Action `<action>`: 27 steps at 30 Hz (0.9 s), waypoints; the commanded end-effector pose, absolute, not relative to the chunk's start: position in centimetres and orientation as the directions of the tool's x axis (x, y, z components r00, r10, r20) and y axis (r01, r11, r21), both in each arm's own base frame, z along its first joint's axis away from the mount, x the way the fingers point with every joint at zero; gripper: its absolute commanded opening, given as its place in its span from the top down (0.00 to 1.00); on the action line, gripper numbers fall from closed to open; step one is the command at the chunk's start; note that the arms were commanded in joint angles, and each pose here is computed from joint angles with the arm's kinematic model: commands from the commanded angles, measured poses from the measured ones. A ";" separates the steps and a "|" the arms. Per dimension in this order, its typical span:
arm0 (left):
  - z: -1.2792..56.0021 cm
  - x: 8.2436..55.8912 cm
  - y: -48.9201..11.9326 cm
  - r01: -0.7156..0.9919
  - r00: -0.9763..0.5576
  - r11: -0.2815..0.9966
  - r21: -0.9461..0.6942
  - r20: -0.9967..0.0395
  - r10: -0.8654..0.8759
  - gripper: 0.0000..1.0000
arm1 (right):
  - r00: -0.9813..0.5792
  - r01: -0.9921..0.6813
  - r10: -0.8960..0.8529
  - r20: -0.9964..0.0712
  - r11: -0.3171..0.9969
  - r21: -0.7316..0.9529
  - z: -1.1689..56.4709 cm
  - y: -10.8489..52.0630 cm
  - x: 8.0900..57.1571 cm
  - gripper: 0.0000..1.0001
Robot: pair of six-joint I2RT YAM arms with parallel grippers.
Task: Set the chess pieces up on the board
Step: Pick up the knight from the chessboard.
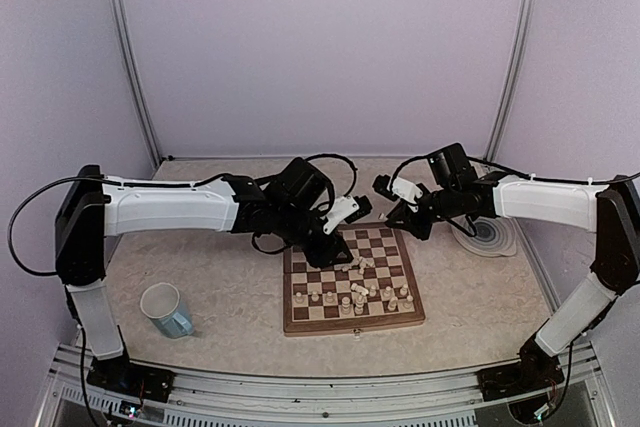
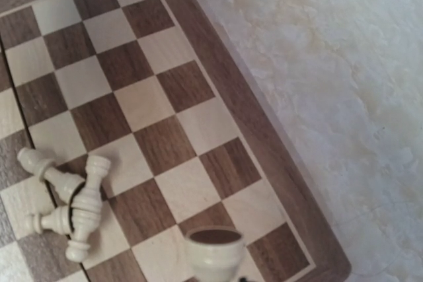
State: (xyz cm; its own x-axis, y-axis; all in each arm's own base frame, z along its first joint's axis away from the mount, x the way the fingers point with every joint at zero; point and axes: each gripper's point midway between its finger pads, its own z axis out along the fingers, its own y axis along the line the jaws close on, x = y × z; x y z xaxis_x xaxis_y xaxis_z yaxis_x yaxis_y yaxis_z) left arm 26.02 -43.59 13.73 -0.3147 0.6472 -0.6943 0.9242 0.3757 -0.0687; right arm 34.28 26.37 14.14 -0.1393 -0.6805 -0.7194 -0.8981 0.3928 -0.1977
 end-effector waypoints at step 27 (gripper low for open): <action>6.1 23.6 -47.0 0.991 0.007 0.060 0.117 -0.503 0.864 0.62 | -0.170 -0.890 -0.655 -0.736 0.423 -0.171 14.1 24.6 35.1 1.00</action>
